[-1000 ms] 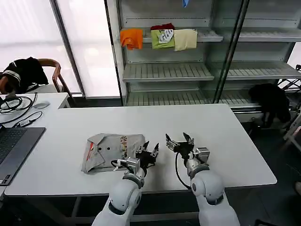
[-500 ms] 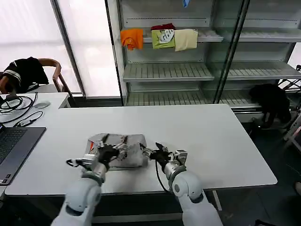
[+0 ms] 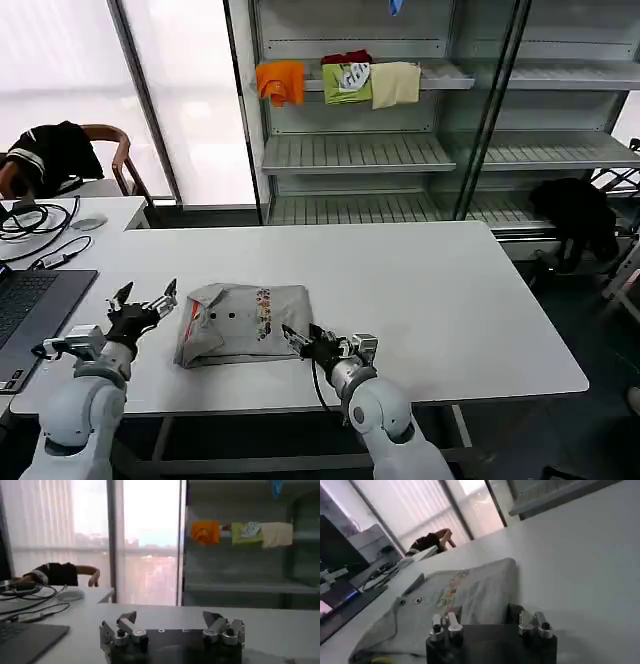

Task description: Fold and organize the clothes.

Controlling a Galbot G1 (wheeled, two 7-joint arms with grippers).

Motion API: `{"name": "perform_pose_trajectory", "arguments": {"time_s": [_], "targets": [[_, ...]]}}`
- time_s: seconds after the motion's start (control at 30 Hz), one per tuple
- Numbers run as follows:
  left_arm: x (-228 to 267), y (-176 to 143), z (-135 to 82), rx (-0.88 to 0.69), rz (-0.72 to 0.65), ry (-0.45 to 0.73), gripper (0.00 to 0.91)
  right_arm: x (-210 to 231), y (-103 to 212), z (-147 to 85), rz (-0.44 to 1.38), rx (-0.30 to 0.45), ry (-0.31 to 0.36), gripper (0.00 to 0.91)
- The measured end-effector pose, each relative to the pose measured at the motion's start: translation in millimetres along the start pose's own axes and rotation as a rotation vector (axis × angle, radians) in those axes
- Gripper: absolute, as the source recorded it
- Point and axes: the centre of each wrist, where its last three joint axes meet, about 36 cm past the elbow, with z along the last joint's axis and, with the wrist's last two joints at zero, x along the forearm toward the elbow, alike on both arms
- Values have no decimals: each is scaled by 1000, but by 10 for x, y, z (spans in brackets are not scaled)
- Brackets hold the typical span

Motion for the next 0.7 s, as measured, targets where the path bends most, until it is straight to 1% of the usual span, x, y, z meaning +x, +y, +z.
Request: {"name": "perform_pose_trajectory", "arguments": {"time_s": [0.3,0.5,0.7], "targets": [[3,296,3,1,-59,8,907,52,35,19,14,-9,5,0],[5,415,15,0,-83,15,907,121,27,20,41,-7,1,0],[27,497,20,-3,-96,18,907,262,-61,19,74,-5,-5,0]]}}
